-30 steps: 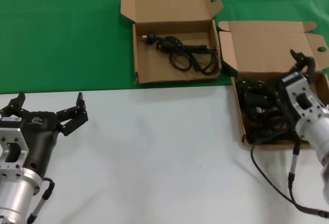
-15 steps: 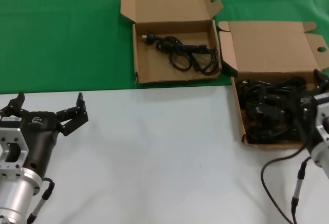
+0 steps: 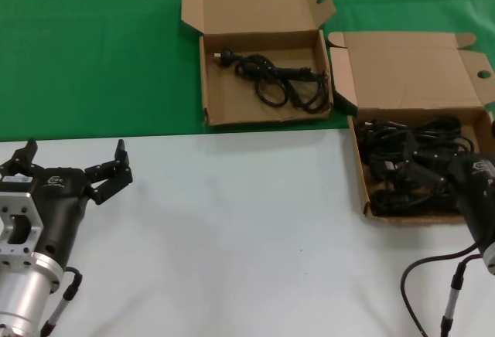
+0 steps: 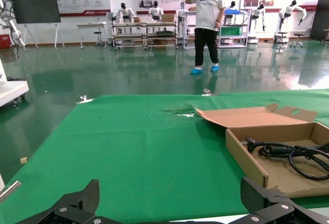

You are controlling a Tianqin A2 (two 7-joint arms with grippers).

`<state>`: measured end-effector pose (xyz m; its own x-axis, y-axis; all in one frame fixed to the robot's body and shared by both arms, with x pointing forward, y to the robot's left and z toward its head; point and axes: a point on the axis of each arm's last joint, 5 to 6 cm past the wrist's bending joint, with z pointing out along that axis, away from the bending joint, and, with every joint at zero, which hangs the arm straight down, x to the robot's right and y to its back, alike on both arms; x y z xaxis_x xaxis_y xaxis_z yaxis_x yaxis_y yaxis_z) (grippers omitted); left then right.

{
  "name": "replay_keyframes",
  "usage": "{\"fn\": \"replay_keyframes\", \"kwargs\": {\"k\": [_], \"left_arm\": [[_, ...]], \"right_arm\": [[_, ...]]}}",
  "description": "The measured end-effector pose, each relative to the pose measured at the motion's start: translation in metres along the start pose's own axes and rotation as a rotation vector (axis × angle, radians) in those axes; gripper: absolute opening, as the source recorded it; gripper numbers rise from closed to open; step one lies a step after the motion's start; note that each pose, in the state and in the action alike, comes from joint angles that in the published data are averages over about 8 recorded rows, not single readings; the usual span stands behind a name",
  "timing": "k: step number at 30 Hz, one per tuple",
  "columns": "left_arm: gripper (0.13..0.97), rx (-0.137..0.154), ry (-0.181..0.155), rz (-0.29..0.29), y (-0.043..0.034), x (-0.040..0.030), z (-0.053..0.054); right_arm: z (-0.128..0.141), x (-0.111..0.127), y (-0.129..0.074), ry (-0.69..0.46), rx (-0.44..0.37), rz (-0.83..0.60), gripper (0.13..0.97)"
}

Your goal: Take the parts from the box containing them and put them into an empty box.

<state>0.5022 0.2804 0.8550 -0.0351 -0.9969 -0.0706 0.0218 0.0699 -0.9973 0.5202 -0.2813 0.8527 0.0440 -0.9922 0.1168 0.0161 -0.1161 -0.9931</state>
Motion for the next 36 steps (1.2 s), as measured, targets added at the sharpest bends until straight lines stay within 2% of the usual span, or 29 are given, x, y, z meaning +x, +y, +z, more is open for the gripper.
{"fn": "replay_keyframes", "kwargs": {"k": [36], "left_arm": [[0.966,0.0,0.0,0.0,0.0,0.0,0.0]], "right_arm": [[-0.0002,0.0,0.0,0.0,0.0,0.001,0.966]]}}
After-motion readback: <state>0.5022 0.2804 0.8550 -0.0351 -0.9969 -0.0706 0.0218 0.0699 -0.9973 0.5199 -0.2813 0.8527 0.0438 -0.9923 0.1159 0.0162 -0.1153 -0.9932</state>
